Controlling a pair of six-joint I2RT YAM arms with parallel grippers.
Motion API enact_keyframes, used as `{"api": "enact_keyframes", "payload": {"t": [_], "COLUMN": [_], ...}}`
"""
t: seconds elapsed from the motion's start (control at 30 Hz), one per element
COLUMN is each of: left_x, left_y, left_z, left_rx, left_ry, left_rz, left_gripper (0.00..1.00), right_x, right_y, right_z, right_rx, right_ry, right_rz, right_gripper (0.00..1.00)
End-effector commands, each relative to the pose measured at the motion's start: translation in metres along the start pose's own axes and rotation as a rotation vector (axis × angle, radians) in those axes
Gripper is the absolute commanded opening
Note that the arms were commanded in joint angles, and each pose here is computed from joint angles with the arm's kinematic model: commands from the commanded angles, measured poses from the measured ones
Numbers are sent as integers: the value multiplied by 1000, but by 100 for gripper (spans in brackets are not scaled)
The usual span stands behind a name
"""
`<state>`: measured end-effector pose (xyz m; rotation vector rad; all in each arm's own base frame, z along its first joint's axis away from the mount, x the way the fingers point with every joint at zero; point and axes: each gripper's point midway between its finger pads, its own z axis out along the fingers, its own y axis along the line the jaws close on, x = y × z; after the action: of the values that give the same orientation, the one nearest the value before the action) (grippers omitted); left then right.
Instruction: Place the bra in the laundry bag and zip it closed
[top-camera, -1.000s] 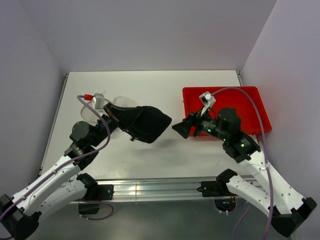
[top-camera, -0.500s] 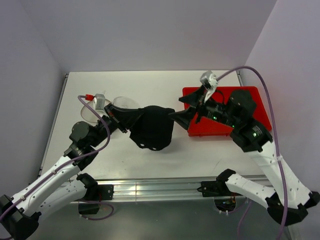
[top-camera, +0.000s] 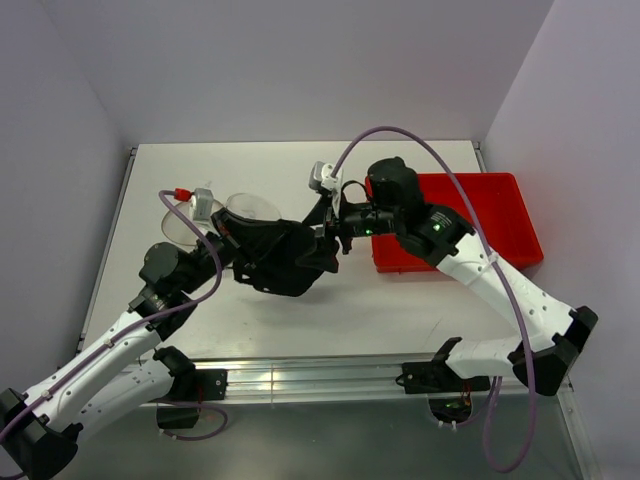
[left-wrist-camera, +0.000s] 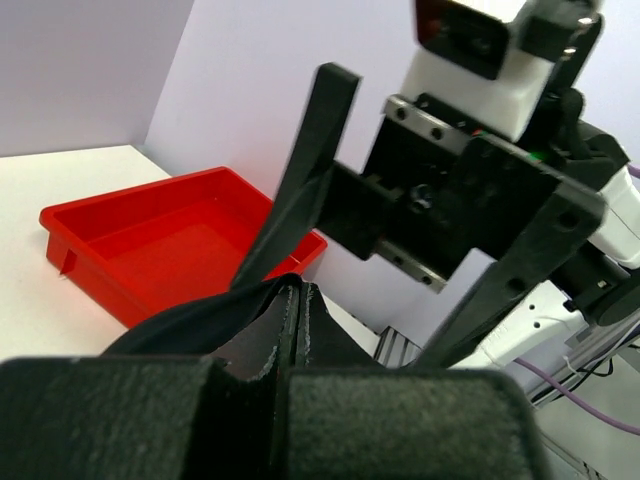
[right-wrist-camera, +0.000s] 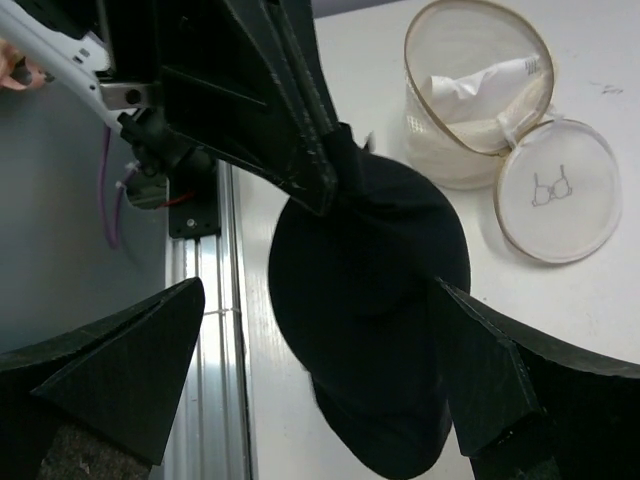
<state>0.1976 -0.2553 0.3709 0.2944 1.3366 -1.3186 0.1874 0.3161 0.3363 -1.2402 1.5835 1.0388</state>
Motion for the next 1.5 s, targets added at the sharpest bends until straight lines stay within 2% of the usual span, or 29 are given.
{"api": "enact_keyframes", "payload": {"t": [0.0, 0.23, 0.5, 0.57, 0.83, 1.0, 1.07, 1.17, 1.2, 1.23, 1.3, 1.37, 1.4, 1.43, 1.47], "left_x": [-19, -20, -15, -16, -18, -18, -22, -26, -28, -26, -26, -42, -48, -55, -68], "left_y": [-22, -30, -41, -47, -64, -66, -66, -61, -59, -54, -39, -18, -8, 3, 18], "left_z": [2, 0, 0, -2, -3, -4, -5, -5, -4, -3, 0, 5, 7, 9, 15], "left_rx": [79, 114, 161, 185, 279, 284, 273, 234, 220, 197, 112, -22, -81, -140, -213], "left_ry": [-42, -32, 28, 32, 47, 53, 37, 20, 15, 21, 26, -30, -48, -68, -84], "left_rz": [13, 24, 36, 43, 44, 54, 65, 78, 81, 82, 82, 87, 89, 88, 89], "left_gripper": [0, 0, 0, 0, 0, 0, 0, 0, 0, 0, 4, 26, 52, 64, 71], "right_x": [2, 12, -23, -26, 19, 24, 25, 20, 12, 7, 6, 3, 0, -3, -5], "right_y": [-2, -1, -25, -22, 12, 42, 45, 49, 43, 44, 34, 27, 23, 16, 9], "right_z": [13, 25, -17, -22, 8, 15, 17, 14, 16, 13, 13, 13, 12, 12, 10], "right_rx": [-46, -89, 134, 106, -184, -341, -356, -348, -312, -291, -219, -177, -155, -117, -97], "right_ry": [-8, 6, -57, -67, 43, 38, 26, -32, -71, -87, -104, -114, -125, -135, -147], "right_rz": [-41, -47, -188, -191, -72, -58, -37, -29, -49, -27, -1, 12, 15, 38, 44], "right_gripper": [100, 100, 100, 100, 100, 100, 91, 67, 41, 24, 0, 0, 0, 0, 0]}}
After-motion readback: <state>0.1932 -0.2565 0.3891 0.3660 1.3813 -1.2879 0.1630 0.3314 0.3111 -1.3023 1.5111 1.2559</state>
